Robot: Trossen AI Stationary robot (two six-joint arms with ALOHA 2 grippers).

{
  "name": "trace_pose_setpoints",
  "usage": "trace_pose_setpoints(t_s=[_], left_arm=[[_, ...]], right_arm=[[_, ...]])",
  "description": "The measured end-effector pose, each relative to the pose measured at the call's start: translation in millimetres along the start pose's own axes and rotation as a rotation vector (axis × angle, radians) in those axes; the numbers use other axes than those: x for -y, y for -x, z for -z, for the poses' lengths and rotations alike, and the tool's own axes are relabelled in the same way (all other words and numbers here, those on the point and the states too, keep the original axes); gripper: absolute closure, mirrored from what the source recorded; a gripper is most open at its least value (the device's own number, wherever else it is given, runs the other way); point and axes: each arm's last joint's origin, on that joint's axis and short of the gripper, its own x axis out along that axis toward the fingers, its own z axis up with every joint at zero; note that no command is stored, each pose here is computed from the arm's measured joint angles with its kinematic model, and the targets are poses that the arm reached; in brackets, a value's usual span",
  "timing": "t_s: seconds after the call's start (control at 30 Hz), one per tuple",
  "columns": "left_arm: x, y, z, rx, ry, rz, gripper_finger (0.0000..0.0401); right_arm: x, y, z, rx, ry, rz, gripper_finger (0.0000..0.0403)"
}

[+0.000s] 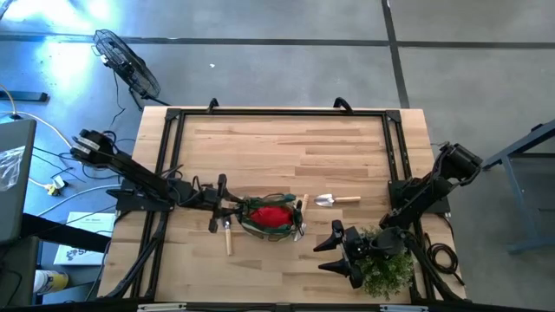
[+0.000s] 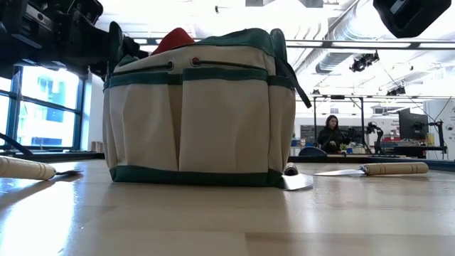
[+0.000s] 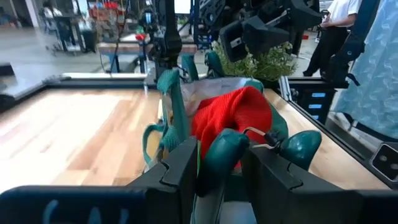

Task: Pick & Place Garden tools in Gardening bag
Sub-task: Put the green shear scissors into the green gardening bag

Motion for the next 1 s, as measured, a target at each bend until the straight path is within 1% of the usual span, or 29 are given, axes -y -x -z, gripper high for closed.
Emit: trace_pose_setpoints(t_s=[0.13, 0.37, 0.57, 0.67, 0.87, 1.0], left_arm=[[0, 5, -4, -0.026, 0.025, 0.034, 0.0285], [-2, 14, -8, -0.075, 0.063, 0.033, 0.0285], [-2, 19, -8, -0.124, 0.057, 0.08, 0.0285], [-2, 21, -7, -0.15, 0.078, 0.088, 0.0285], [-2, 24, -10, -0.148, 0.082, 0.113, 0.0285], [-2, 28, -9, -0.187, 0.078, 0.136, 0.0285]], right_arm=[[0, 0, 0, -0.001, 0.001, 0.0, 0.0163], [0, 0, 0, -0.001, 0.001, 0.001, 0.0163], [0, 0, 0, 0.001, -0.003, 0.004, 0.0163], [0, 0, 0, 0.001, -0.005, 0.003, 0.0163], [1, 0, 0, 0.003, -0.007, 0.005, 0.0163], [1, 0, 0, 0.003, -0.007, 0.005, 0.0163]])
